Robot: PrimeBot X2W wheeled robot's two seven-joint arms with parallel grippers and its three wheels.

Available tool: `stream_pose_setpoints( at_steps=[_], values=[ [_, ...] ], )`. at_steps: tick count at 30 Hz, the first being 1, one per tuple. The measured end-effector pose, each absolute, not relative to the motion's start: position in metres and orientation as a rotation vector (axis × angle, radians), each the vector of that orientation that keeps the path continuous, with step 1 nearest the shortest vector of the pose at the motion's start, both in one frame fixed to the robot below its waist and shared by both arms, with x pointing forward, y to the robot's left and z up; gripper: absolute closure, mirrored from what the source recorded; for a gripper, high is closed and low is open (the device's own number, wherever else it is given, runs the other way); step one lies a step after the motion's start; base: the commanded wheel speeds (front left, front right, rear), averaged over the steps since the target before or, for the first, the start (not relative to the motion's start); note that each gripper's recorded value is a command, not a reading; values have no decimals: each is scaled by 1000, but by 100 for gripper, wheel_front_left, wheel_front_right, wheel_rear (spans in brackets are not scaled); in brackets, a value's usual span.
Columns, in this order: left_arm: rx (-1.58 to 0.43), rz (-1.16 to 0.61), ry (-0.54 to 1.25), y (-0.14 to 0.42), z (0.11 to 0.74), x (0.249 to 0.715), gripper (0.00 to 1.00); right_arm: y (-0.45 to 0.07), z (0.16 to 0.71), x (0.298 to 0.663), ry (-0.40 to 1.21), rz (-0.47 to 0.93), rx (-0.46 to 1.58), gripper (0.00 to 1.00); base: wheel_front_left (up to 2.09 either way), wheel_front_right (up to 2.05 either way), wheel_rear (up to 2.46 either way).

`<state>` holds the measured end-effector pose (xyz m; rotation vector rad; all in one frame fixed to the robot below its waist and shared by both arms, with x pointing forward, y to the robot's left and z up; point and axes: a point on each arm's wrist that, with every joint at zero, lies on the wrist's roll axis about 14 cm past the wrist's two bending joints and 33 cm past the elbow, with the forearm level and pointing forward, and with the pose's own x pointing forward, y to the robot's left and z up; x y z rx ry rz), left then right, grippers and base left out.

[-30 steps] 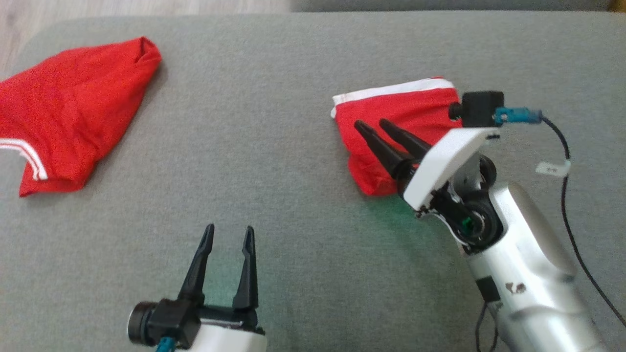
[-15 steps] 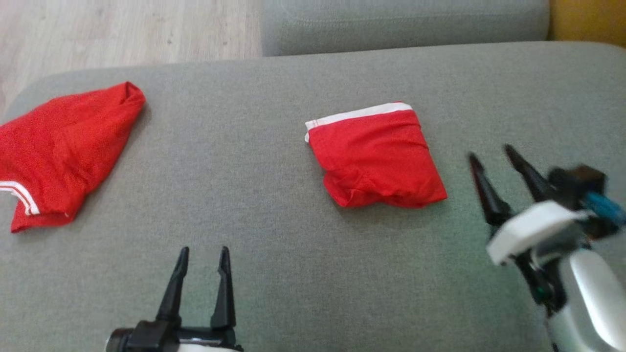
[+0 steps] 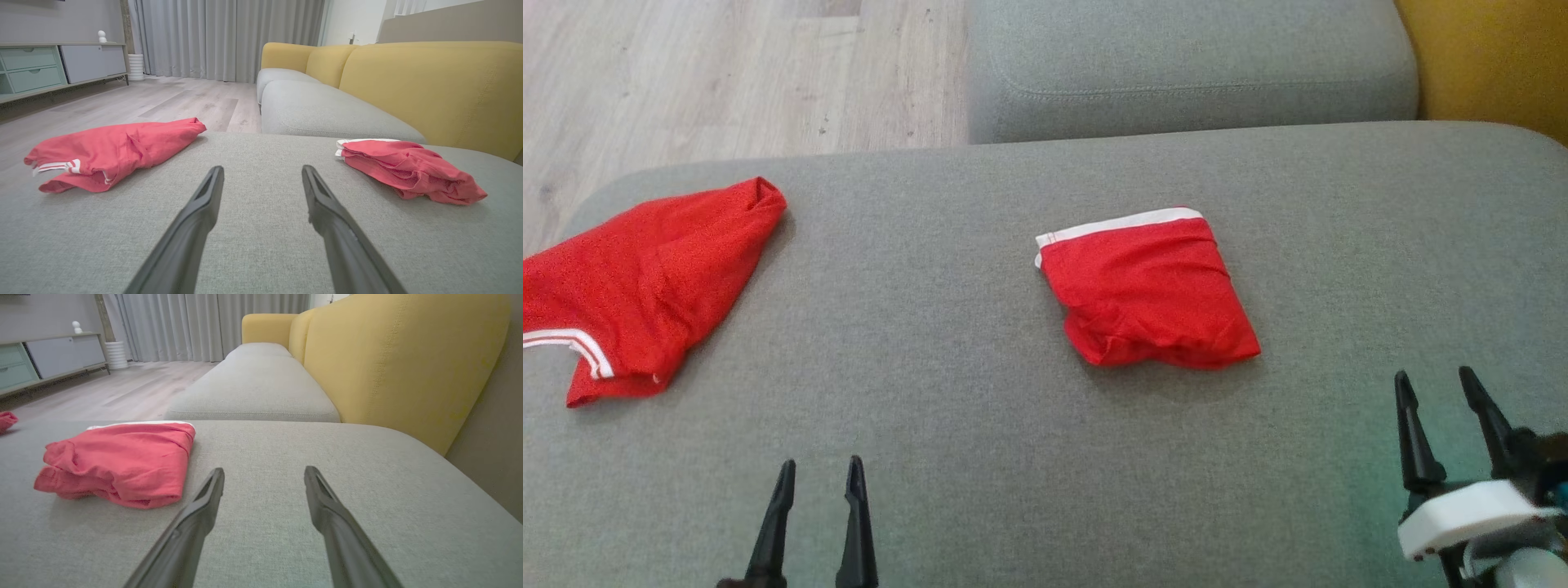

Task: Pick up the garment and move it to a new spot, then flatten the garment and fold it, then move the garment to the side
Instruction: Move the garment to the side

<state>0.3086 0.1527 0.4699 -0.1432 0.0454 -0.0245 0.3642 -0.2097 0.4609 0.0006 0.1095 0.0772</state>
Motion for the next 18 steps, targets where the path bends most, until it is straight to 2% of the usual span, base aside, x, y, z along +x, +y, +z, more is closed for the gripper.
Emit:
stream_pose_setpoints(
  at_steps=[7,18],
  values=[
    [-134,-25,52,157,467,303,0,-208,451,349,121,78,-41,0,0,0,0],
    [-122,-1,67,168,461,300,0,-184,442,347,145,142,-29,0,0,0,0]
  ],
)
